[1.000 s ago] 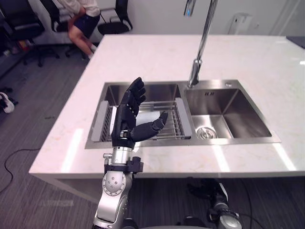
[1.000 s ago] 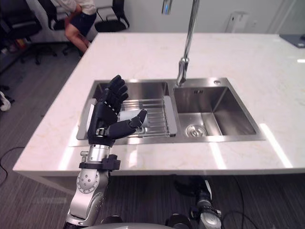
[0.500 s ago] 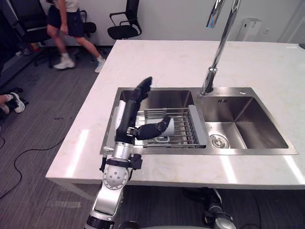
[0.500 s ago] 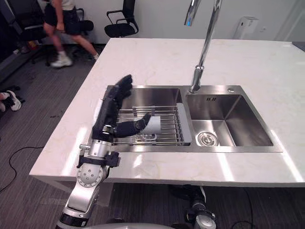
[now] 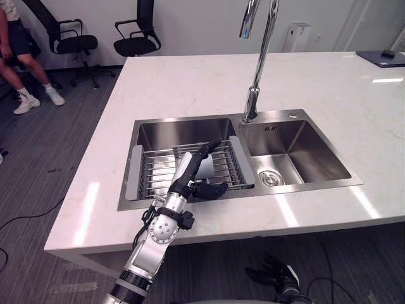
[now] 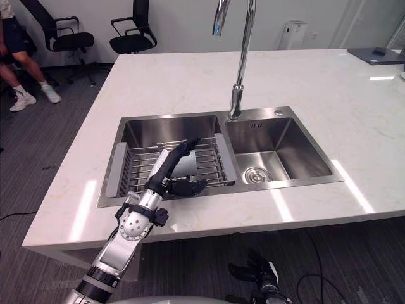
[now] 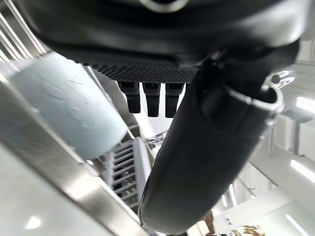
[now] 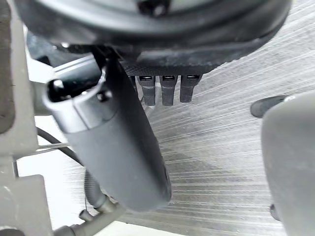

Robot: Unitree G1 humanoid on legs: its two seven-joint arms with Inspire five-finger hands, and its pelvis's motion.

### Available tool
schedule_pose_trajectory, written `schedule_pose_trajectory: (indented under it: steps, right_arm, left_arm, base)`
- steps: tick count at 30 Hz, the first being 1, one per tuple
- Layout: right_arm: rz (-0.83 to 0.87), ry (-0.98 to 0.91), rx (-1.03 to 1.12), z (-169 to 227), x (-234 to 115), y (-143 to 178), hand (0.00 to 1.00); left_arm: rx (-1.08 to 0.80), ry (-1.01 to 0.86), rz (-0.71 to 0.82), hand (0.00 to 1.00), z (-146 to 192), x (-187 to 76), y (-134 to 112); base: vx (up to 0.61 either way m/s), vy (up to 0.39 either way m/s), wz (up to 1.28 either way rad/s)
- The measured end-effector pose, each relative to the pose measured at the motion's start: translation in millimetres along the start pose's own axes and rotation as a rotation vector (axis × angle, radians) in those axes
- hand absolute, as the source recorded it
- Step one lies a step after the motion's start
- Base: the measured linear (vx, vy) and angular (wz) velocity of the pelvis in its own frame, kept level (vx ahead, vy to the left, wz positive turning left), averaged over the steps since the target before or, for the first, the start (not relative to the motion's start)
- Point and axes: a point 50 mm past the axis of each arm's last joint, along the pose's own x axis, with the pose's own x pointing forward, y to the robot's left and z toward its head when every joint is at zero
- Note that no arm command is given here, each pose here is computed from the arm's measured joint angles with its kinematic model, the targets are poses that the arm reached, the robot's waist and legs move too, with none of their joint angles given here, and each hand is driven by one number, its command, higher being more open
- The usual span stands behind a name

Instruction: Walk over to the sink, pick up the cup, carry it to the dishwasher, place the cup inside the dishwasher, then close the dishwasher door

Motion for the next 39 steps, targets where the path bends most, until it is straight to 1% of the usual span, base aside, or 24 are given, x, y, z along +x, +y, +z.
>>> schedule_pose_trajectory:
  steps: [5,16,24,33,39]
  right_arm:
    - [0.005,0.005,0.0,-1,0,0,0.9]
    - [0.003,0.011,-0.001,-2,0,0,0.9]
    - [0.001,0.026,-0.001,-6,-1,-1,0.9]
    - [0.002,0.021,-0.004,-4,0,-1,0.9]
    - [0.001,0.017,-0.007,-4,0,-2,0.9]
  left_arm:
    - [0.041,0.064,0.105,0.9,-14,-2,18]
    - [0.063,0.078,0.243,0.9,-15,1,43]
    - [0.114,0.112,0.237,0.9,-22,7,44]
    - [0.269,0.123,0.202,0.9,-26,6,48]
    - [0.365,0.104,0.185,0.9,-21,12,54]
  base:
    - [-0.05,0.014,-0.07]
    - [0.01,0.0,-0.01]
    - [-0.02,-0.003,-0.01]
    - [-0.01,-0.002,-0.01]
    - [0.0,0.0,0.0]
